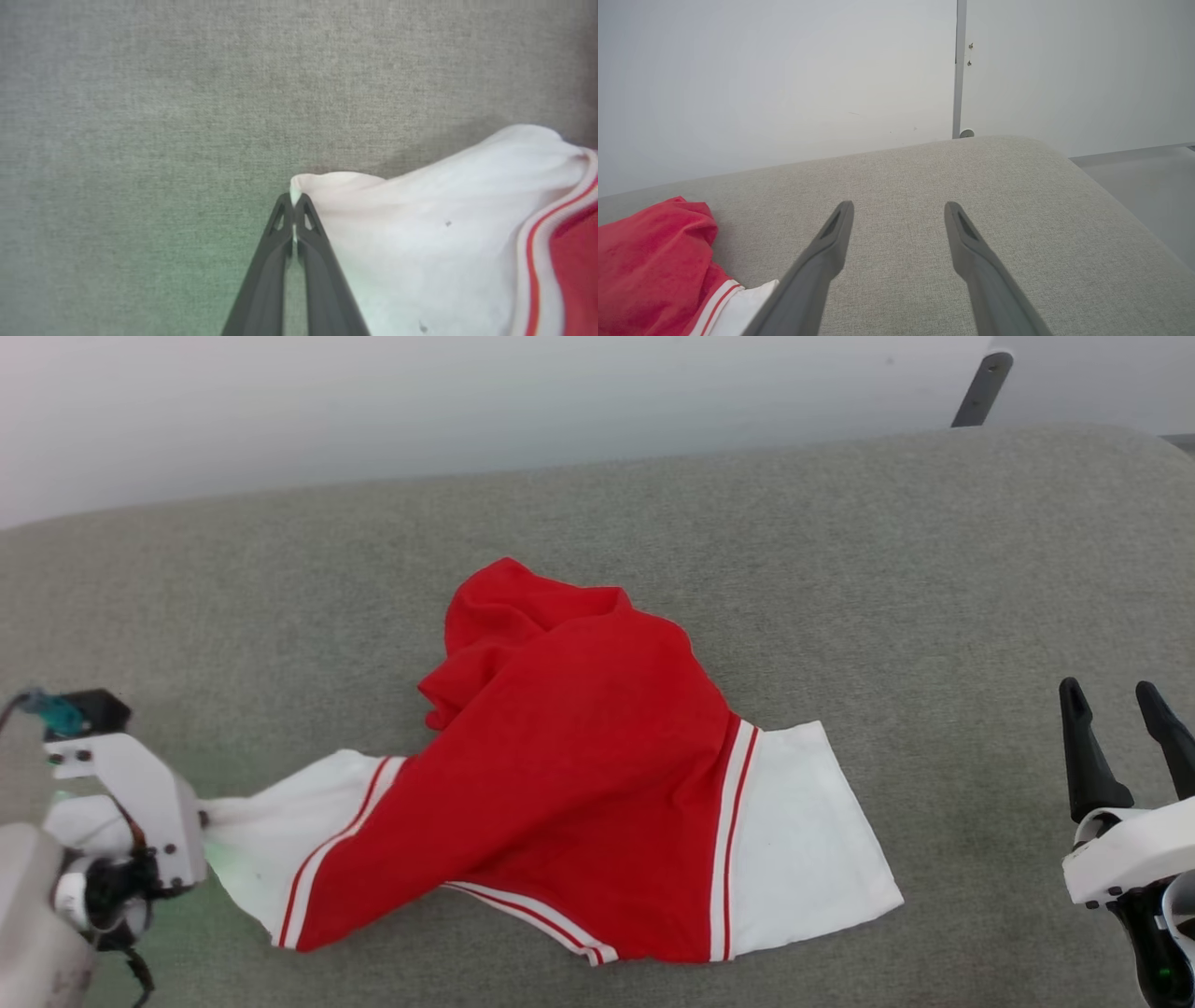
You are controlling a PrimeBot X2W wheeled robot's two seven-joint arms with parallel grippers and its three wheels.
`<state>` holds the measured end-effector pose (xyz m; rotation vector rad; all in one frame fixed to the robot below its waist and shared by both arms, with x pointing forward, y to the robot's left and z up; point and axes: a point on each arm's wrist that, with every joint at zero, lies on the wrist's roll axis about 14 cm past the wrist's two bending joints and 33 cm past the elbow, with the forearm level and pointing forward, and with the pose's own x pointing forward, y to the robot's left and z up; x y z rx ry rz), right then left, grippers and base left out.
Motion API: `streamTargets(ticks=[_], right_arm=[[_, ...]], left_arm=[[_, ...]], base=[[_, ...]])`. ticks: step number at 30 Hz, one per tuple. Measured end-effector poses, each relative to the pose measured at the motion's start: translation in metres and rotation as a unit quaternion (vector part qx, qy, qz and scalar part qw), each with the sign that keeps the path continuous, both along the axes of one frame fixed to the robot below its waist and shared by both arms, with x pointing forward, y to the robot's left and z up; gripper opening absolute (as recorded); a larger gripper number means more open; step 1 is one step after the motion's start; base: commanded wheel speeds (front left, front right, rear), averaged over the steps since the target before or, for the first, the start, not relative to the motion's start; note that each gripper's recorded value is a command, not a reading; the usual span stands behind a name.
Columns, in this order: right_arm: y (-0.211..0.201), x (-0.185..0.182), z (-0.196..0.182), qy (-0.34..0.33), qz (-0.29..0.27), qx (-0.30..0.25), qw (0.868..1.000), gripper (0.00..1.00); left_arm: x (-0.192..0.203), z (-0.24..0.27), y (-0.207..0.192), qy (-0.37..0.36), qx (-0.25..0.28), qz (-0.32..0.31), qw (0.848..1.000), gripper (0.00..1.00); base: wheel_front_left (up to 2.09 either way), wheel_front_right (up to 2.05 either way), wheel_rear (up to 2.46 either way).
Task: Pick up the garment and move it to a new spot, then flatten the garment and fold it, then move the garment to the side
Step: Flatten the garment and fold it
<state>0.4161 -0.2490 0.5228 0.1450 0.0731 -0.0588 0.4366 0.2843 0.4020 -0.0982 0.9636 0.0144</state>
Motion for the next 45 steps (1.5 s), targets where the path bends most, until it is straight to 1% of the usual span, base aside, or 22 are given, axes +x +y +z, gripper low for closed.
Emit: streamTargets(ticks=[5,13,22,29,30,31,32,33,38,45], right_arm=[[0.005,0.004,-0.002,0.003,0.008,0.002,1.000,1.00],[0.014,0.010,-0.007,0.009,0.018,0.006,1.000,1.00],[0.019,0.013,-0.012,0.015,0.026,0.006,1.000,1.00],[0.022,0.013,-0.012,0.018,0.030,0.005,0.999,1.00],[0.022,0.013,-0.012,0.018,0.030,0.005,0.999,1.00],[0.022,0.013,-0.011,0.018,0.031,0.005,0.999,1.00],[0.023,0.013,-0.011,0.017,0.032,0.005,0.999,1.00],[0.024,0.012,-0.010,0.016,0.033,0.006,0.999,1.00],[0.029,0.009,-0.002,0.007,0.040,0.005,0.999,1.00],[0.030,0.006,0.015,-0.021,0.044,0.001,0.999,1.00]], left_arm=[[-0.003,0.007,0.019,-0.015,0.006,0.030,0.999,0.00],[-0.031,-0.006,0.041,-0.002,0.014,0.075,0.997,0.00],[-0.056,-0.017,0.045,0.014,0.002,0.103,0.995,0.00],[-0.063,-0.016,0.042,0.005,-0.006,0.104,0.995,0.00],[-0.063,-0.015,0.041,0.000,-0.007,0.104,0.995,0.10],[-0.062,-0.013,0.041,-0.005,-0.008,0.103,0.995,0.33],[-0.062,-0.012,0.040,-0.008,-0.007,0.100,0.995,0.58],[-0.063,-0.010,0.040,-0.011,-0.007,0.099,0.995,1.00],[-0.061,0.002,0.036,-0.034,-0.009,0.085,0.996,1.00],[-0.057,0.016,0.033,-0.050,0.010,0.051,0.997,1.00]], base=[[0.00,0.00,0.00],[0.00,0.00,0.00],[0.00,0.00,0.00],[0.00,0.00,0.00],[0.00,0.00,0.00],[0.00,0.00,0.00],[0.00,0.00,0.00],[0.00,0.00,0.00],[0.00,0.00,0.00],[0.00,0.00,0.00]])
